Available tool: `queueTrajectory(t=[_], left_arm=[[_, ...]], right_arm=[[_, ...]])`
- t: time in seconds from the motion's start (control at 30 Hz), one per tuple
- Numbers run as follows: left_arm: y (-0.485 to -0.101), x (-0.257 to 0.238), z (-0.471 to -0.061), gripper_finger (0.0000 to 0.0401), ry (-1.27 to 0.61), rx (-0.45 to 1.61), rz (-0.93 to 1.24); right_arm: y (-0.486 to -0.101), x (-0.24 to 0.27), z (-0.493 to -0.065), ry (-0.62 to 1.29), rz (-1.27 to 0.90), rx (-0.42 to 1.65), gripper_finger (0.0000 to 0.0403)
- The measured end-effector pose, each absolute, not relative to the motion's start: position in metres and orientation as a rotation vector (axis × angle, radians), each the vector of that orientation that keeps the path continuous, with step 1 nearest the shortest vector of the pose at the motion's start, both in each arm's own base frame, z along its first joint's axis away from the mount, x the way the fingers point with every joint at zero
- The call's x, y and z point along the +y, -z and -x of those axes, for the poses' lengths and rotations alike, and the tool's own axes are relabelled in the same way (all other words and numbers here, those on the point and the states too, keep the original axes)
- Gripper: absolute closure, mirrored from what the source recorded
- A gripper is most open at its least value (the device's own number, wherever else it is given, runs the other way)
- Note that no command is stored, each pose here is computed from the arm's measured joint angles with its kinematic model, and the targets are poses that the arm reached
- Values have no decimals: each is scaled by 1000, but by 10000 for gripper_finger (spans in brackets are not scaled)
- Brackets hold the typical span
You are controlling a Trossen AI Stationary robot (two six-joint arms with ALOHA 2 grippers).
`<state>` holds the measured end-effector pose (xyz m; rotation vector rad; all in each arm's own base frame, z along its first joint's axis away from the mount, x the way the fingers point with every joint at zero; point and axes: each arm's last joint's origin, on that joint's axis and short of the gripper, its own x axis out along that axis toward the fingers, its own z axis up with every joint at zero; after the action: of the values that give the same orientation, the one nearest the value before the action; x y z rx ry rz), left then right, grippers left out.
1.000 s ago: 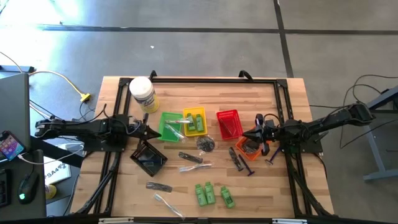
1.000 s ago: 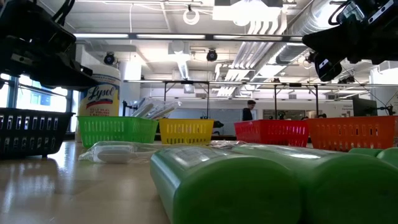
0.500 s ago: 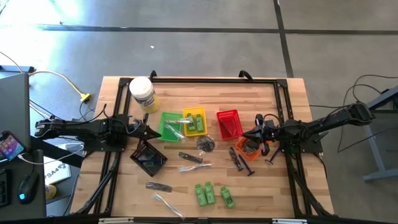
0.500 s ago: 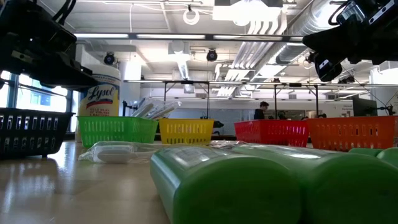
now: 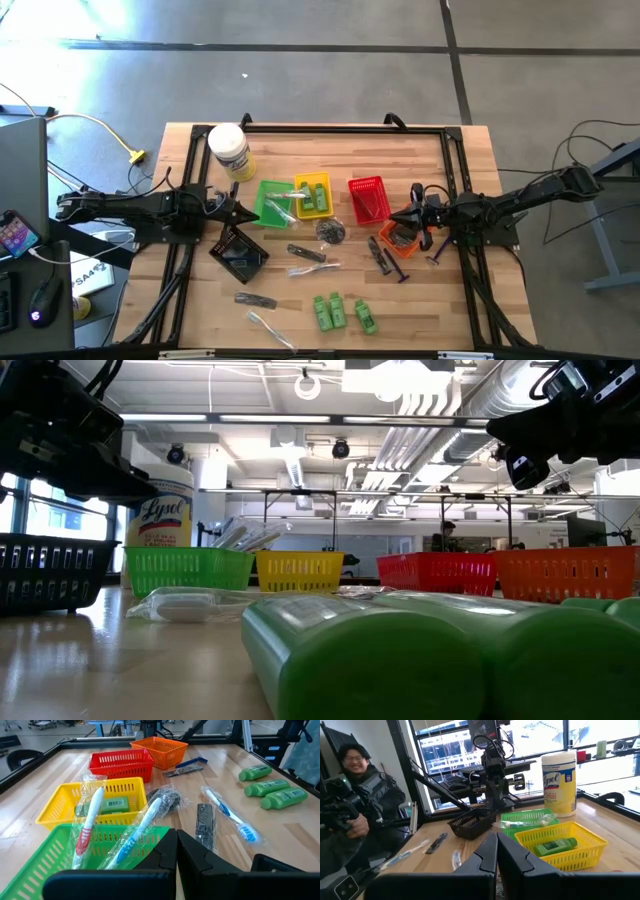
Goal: Pick & Place Travel size toiletries
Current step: Put the left blue razor into the black basket
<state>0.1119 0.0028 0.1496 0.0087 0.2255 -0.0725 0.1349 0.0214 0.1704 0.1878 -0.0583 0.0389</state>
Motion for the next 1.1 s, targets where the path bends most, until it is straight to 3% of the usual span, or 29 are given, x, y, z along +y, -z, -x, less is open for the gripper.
queueTrajectory(t=[1.1], left_arm=[[-149, 5, -112, 401, 11, 229, 1]], right_arm=[[-163, 20, -141, 66, -218, -12, 401]])
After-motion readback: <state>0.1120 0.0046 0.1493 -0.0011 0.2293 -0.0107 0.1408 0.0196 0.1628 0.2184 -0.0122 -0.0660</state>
